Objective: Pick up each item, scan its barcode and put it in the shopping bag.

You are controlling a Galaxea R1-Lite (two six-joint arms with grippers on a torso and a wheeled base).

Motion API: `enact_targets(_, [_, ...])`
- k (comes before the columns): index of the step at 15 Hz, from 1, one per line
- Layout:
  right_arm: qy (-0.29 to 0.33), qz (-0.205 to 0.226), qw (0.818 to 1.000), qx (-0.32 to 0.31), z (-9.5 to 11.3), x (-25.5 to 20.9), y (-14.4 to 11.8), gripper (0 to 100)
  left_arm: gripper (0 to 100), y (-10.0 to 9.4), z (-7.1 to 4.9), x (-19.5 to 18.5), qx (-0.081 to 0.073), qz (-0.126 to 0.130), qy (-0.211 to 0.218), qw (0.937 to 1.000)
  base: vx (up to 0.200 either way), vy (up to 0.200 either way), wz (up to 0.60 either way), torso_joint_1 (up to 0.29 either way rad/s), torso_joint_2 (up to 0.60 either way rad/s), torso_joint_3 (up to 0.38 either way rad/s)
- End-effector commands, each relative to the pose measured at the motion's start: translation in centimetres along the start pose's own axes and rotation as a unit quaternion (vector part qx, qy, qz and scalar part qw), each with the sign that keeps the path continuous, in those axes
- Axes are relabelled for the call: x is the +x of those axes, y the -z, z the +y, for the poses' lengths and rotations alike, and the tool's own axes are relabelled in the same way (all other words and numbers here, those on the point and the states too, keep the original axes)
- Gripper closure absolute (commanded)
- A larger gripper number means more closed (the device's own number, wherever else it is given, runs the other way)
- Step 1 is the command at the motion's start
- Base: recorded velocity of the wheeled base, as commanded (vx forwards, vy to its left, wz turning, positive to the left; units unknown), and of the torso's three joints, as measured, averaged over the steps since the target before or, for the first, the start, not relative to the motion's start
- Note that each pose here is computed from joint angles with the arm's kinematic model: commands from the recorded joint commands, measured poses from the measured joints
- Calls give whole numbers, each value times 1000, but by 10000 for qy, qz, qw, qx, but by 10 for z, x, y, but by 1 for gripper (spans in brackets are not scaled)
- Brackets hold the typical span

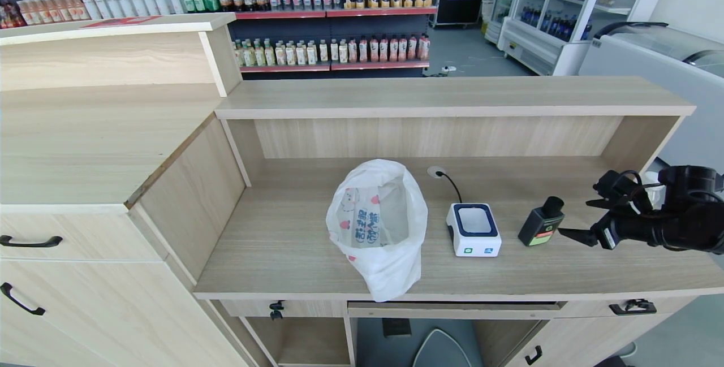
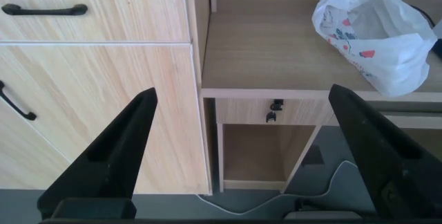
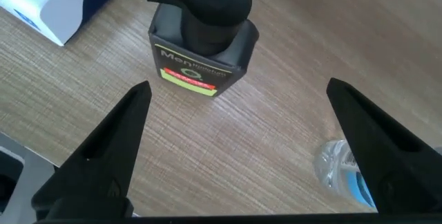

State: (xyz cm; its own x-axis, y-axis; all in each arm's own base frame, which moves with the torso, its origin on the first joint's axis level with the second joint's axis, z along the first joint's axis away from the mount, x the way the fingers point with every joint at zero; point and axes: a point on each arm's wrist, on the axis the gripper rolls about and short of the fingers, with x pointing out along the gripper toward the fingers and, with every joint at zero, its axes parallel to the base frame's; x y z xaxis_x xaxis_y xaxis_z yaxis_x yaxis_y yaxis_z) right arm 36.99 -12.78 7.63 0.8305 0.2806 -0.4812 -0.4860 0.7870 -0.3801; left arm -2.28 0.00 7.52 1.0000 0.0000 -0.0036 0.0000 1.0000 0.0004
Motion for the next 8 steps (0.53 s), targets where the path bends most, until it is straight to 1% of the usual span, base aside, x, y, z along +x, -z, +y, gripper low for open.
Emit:
enact_targets(1, [-103,-44,9999,-16,-8,13,2,0,0,0,0,0,-2,-3,0,10000,0,0,0,0,0,0])
enact_targets(3, [-246,-194,9995,-91,-10,21,2,0,0,0,0,0,-2,-3,0,10000,0,0,0,0,0,0])
enact_targets(6, [-528,-361,9978,-180,-3,34,1,0,0,0,0,0,-2,-3,0,10000,0,0,0,0,0,0])
enact_targets(8, [-670,-373,9966,-296,3,46,2,0,0,0,0,0,-2,-3,0,10000,0,0,0,0,0,0])
